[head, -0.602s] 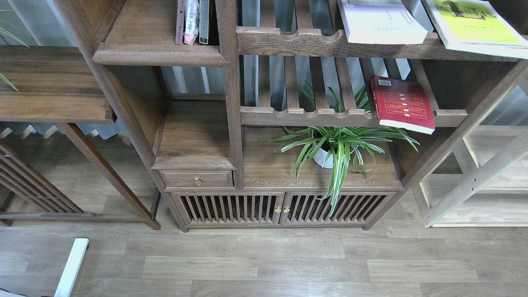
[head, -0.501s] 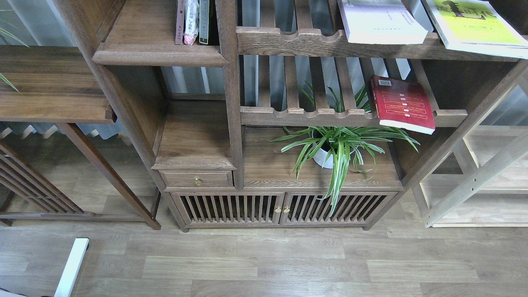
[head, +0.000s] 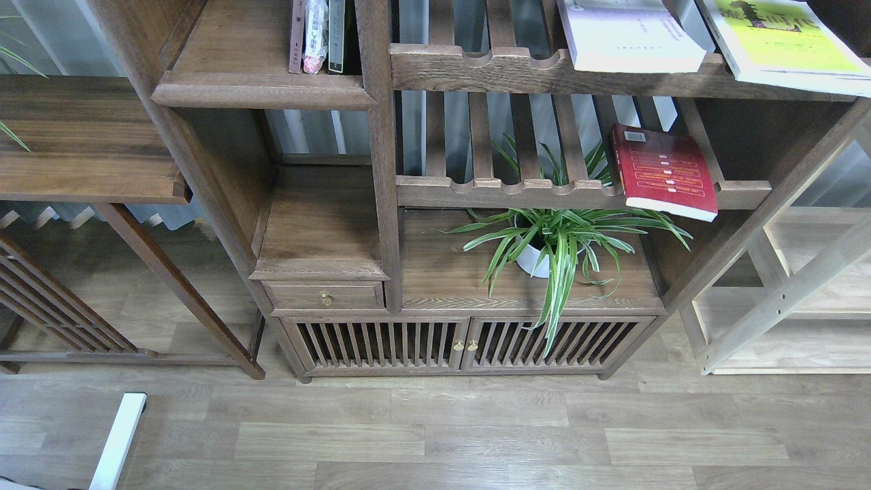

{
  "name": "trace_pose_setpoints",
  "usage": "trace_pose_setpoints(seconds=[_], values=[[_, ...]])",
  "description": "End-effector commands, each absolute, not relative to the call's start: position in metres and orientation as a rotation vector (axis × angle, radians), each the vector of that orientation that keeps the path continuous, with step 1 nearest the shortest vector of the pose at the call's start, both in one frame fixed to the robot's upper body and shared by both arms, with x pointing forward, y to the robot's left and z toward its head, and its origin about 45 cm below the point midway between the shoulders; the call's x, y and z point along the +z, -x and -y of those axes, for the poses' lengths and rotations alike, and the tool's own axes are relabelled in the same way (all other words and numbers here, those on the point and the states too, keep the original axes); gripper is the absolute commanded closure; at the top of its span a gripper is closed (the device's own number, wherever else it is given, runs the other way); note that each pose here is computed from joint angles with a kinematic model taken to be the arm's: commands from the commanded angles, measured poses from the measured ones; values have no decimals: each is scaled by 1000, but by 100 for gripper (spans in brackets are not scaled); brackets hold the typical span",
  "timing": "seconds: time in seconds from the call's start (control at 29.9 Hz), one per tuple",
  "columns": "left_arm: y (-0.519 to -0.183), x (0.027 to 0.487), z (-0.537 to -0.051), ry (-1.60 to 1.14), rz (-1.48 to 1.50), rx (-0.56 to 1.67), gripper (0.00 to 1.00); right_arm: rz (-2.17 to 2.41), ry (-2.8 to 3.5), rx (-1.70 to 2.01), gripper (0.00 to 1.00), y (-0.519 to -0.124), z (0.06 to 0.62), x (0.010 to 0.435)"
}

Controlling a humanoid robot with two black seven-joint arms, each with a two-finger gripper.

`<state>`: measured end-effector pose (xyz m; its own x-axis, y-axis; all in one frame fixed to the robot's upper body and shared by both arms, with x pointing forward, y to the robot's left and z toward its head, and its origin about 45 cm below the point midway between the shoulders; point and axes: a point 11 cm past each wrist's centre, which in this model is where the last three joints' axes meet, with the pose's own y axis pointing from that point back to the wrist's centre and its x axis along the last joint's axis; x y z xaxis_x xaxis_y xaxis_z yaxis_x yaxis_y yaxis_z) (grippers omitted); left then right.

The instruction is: Organize books on shelf

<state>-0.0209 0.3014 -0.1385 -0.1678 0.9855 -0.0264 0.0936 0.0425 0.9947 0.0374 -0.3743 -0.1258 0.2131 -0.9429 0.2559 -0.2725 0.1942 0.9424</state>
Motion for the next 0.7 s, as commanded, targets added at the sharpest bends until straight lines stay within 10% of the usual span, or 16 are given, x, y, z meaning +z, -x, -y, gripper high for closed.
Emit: trace_pose_setpoints(seconds=[0.0,0.67], values=[[35,-138,-301,-1189,-1440,1247,1,1372,-1165,-555,0,-54,442,-100],[-48,-134,-306,-1122,-1281,1296,2,1422,-1204,-285,1,-152,444,-74]])
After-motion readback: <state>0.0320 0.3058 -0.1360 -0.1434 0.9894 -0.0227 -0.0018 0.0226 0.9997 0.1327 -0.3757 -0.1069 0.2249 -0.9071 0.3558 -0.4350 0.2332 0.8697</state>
